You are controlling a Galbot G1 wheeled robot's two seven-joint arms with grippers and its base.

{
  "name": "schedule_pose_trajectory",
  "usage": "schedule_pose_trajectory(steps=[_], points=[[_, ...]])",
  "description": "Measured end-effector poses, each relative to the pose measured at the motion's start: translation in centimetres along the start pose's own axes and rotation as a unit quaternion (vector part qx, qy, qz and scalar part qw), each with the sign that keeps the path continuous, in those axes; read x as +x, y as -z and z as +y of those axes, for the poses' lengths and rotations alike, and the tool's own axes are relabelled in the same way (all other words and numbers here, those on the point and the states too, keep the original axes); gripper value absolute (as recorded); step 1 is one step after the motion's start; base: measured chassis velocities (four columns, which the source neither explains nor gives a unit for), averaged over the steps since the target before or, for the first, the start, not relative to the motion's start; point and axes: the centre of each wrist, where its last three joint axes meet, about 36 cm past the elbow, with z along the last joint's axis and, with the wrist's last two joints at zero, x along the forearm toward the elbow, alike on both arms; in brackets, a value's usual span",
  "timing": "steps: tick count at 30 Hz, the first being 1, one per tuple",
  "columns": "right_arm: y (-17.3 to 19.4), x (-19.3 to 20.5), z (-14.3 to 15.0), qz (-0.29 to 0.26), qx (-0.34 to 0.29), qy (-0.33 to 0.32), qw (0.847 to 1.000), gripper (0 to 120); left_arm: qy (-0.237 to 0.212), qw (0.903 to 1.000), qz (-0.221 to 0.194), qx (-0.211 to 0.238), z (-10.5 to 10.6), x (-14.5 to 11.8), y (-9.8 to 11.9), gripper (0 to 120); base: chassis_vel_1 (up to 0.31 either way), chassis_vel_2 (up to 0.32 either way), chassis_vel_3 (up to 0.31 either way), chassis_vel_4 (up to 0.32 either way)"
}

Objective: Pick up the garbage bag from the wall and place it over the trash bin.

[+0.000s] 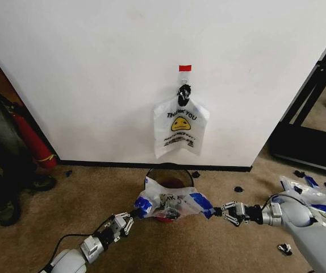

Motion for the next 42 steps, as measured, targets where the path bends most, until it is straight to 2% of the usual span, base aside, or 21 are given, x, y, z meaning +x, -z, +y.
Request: schedule_pose_trajectory(steps=[5, 10, 14, 21, 26, 42], points=[[-1.6, -1.6, 0.0, 0.010, -0.005, -0.011, 1.000, 0, 0.000, 1.0000, 0.005, 0.003, -0.4, -0.9, -1.0, 0, 0.000, 0.000, 0.000, 0.000], [-2.5, -2.5, 0.3, 0.008, -0.016, -0.027, 0.999, 0, 0.004, 1.0000, 0.001, 0.005, -0.6, -1.6, -1.0, 0, 0.000, 0.000, 0.000, 0.000], [-3.1, -2.3, 0.2, -0.001, -0.031, -0.066, 0.997, 0, 0.008, 1.0000, -0.003, 0.004, -0.4, -1.9, -0.8, 0, 0.000, 0.000, 0.000, 0.000], [-4.0, -1.2, -0.1, -0.017, -0.063, -0.123, 0.990, 0, 0.011, 0.9999, -0.003, 0.001, 0.0, -2.1, -0.8, 0, 0.000, 0.000, 0.000, 0.000], [-4.5, -0.9, 0.2, -0.018, -0.076, -0.135, 0.988, 0, 0.012, 0.9999, -0.002, 0.001, 0.1, -2.2, -0.9, 0, 0.000, 0.000, 0.000, 0.000], [-6.0, -2.9, 0.2, -0.034, -0.128, -0.186, 0.974, 0, 0.019, 0.9998, -0.001, 0.001, 0.4, -1.8, -0.9, 0, 0.000, 0.000, 0.000, 0.000]])
